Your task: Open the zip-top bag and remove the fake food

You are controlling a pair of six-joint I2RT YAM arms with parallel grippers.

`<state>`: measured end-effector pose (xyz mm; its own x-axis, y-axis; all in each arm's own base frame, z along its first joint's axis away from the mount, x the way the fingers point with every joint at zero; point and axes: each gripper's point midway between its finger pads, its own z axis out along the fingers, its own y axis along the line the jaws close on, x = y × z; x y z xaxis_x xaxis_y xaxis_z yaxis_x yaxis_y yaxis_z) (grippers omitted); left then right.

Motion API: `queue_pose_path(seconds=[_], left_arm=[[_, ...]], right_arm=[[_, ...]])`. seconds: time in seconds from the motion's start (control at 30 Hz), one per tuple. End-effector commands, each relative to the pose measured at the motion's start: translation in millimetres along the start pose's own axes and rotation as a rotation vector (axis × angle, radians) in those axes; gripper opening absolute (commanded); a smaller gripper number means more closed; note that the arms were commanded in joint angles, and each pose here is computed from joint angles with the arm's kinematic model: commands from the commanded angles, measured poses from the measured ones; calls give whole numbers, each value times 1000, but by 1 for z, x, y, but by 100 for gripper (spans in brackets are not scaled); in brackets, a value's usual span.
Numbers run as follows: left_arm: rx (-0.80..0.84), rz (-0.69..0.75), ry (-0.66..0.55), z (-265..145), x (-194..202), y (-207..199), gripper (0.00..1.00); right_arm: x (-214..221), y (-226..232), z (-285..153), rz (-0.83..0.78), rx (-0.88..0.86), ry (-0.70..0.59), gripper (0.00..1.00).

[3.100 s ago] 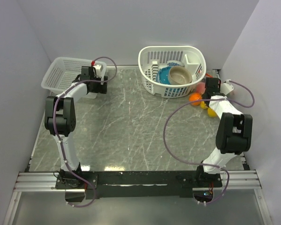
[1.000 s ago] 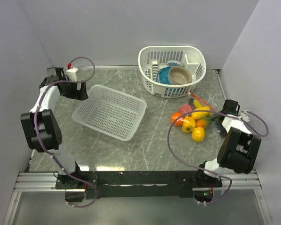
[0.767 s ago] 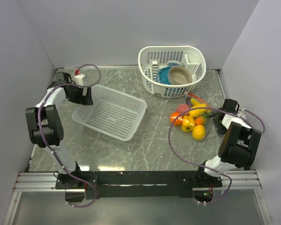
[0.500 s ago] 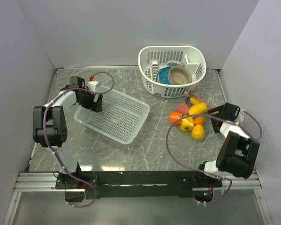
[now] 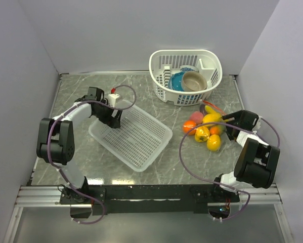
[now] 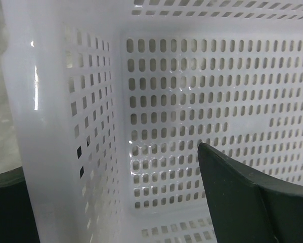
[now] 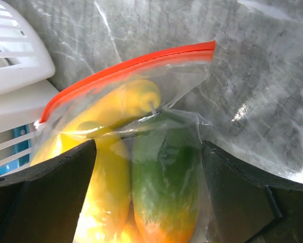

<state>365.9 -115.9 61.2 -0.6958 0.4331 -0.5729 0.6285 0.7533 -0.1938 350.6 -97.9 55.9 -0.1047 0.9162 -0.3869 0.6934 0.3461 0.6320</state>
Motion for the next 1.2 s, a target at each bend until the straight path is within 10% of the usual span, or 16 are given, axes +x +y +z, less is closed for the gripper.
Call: queue_pose_path(seconds=[0.0,0.13,0.23,0.27,0.6,0.87,1.17], left_arm=[[162,17,50,-1,13,-54,95],[198,24,59,3,10,-77,90],[177,-21,48,7,3,-82,86],[173,-56,36,8,-2,-83,86],[146,-144,-6,31,-41,-106,77],[3,-246,8,66,-57,-120,1],[5,-249,11,75,-61,-142,2]], right_arm=[[-11,16,7,-1,-39,-15,86],[-7,17,10,4,-49,0,63],[-8,21,4,-2,-74,-7,27],[-6,21,2,-3,-77,-4,0],[-18,97,-109,-32,-452,-143,0],[-34,180,-239,-99,-816,-267,0],[-16,239,-326,-222,-1031,-253,0]])
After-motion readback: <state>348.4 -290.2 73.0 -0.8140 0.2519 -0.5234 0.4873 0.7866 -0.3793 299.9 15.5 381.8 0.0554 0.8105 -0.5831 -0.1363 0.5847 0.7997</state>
